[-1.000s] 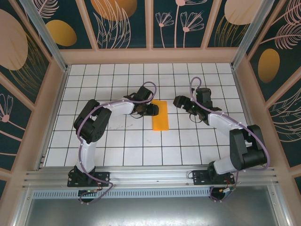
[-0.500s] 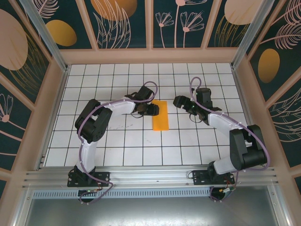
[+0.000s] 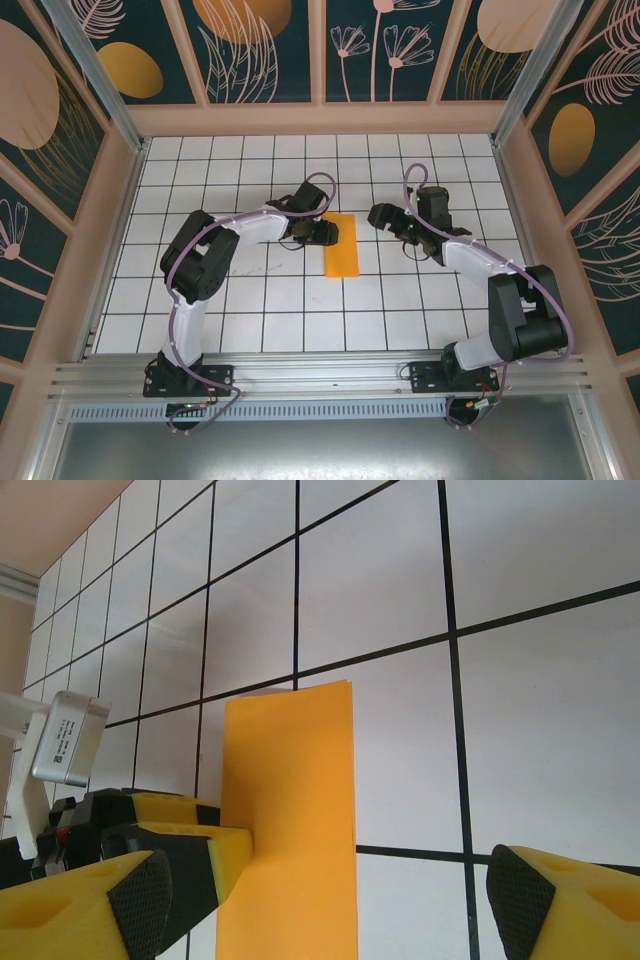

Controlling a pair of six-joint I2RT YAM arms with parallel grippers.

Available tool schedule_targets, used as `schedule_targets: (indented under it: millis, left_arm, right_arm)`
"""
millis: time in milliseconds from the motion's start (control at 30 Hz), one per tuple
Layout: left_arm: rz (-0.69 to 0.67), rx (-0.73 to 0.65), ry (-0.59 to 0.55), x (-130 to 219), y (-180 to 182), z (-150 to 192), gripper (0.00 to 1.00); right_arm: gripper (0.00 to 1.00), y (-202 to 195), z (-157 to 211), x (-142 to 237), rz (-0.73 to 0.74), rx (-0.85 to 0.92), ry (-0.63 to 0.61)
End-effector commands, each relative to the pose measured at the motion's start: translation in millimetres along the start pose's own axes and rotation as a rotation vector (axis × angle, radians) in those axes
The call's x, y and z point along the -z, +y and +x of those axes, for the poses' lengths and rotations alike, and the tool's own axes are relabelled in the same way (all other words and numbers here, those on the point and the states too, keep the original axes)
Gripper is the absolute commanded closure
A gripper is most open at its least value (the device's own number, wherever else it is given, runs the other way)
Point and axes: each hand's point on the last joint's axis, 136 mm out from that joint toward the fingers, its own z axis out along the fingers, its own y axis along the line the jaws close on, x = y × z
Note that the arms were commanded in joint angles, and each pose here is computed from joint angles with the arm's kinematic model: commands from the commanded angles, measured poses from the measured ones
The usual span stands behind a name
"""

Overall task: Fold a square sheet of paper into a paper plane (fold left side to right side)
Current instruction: First fold in half a square sheet of paper at the center of the table.

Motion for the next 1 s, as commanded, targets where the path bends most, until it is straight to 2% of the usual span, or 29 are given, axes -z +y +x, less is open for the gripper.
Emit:
schedule_targets:
  millis: [0,967]
  left_arm:
    - [-0.025,-0.042,0.112,-46.2,10.9,43.2,0.48]
    - [-0.043,-0.055,0.098,-43.3,12.7,39.5,0.47]
  right_arm:
    - [0.15,6.7,-5.1,5.5,-0.029,0.008,-0.020]
    - [0.16,6.5,6.1,-2.4,-0.044,0.007,0.038]
